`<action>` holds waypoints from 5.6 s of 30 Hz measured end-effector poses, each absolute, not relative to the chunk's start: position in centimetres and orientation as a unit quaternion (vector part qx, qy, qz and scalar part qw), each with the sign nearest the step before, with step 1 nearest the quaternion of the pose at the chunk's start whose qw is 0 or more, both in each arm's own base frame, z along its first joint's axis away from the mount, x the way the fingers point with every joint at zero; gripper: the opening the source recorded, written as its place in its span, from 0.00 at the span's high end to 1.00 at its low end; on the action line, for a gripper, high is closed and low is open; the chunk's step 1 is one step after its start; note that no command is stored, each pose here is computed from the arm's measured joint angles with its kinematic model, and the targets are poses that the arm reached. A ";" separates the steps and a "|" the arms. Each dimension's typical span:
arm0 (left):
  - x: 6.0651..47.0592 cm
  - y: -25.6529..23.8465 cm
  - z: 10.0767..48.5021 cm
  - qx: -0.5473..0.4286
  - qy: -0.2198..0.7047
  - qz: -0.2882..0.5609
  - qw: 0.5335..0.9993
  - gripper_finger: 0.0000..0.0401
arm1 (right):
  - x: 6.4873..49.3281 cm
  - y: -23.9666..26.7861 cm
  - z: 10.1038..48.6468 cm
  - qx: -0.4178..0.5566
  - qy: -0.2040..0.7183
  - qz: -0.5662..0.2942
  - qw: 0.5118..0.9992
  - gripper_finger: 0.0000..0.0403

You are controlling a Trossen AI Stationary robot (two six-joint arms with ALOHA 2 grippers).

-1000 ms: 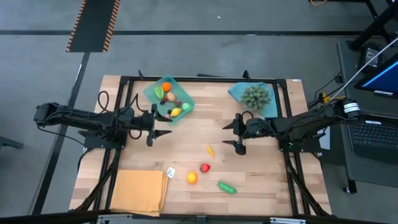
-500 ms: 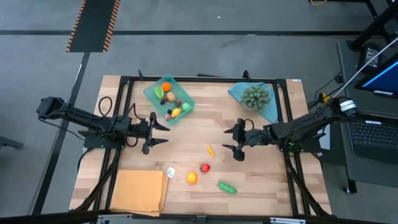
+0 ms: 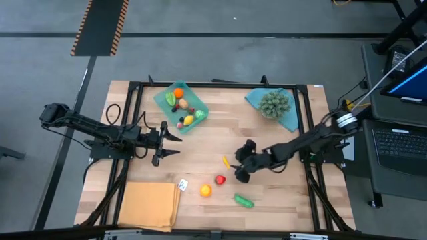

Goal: Pick and placing Produce into tupperware
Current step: Put the yellow corn into the blue bin

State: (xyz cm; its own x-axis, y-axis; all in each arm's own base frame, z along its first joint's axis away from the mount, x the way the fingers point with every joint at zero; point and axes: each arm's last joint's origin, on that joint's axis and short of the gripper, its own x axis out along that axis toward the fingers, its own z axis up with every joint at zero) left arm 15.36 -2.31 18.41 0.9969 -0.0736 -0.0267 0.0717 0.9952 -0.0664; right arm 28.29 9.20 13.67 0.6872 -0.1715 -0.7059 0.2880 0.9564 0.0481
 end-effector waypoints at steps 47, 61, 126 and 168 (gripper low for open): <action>15.4 -2.3 18.3 -0.033 0.019 -0.036 0.999 0.44 | 32.6 9.8 9.8 0.099 0.438 -0.148 0.881 0.65; 15.4 -2.3 18.3 -0.049 0.019 -0.036 0.998 0.44 | 32.6 9.3 10.5 0.098 0.435 -0.140 0.884 0.78; 18.1 -0.6 19.6 -0.020 -0.082 0.042 0.996 0.45 | 35.4 0.3 21.3 0.006 -0.034 0.027 0.999 0.99; 25.6 -1.0 21.6 0.015 -0.053 0.007 0.998 0.79 | 35.4 1.5 21.1 -0.006 -0.022 0.047 0.999 0.99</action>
